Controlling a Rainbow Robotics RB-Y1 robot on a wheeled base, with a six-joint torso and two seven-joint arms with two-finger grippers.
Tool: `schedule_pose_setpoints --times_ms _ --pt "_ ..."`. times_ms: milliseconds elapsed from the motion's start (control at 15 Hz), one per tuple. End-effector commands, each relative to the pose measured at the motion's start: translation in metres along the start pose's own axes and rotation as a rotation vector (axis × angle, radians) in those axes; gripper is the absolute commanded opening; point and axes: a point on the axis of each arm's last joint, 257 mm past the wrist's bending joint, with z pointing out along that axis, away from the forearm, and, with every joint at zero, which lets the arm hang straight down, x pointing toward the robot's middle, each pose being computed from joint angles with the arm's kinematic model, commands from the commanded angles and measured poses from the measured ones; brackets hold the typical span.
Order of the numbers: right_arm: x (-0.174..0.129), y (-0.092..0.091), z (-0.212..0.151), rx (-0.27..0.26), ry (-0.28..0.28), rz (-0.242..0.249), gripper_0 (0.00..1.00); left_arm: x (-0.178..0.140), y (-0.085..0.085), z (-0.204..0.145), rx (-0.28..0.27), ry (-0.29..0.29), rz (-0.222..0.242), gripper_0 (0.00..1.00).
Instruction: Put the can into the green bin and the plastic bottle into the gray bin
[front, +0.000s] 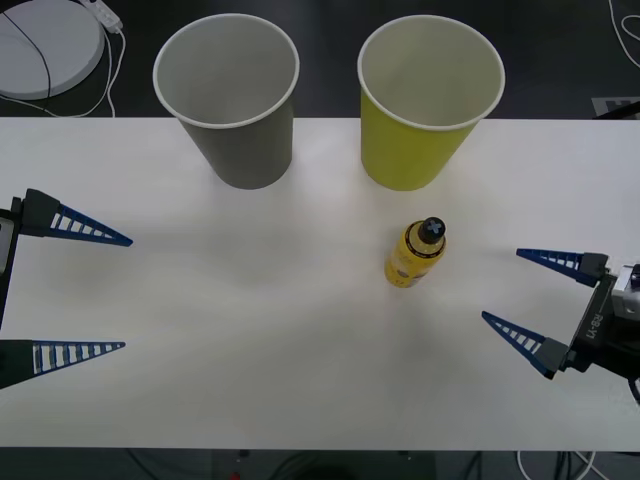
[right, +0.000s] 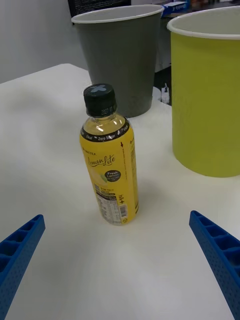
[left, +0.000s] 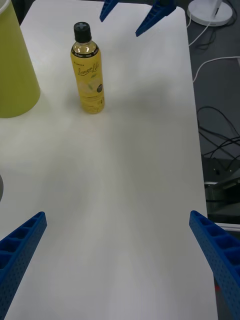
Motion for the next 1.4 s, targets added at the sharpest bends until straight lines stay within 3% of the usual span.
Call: schedule_pose_setpoints --times_ms 67,600,1000,1400 --pt "0.01 0.004 0.011 0.004 -0.005 0.006 1.0 0.0 0.0 0.0 0.0 0.0 0.0 1.0" --pt "0.007 0.011 0.05 -0.003 -0.039 -0.011 1.0 0.0 0.0 0.0 0.0 0.0 0.0 1.0" --pt "0.005 0.004 0.076 0.037 -0.029 -0.036 1.0 0.0 0.0 0.0 0.0 0.0 0.0 1.0" --pt "0.001 0.016 0.105 0.024 -0.037 -0.021 1.0 0.0 0.0 0.0 0.0 0.0 0.0 1.0"
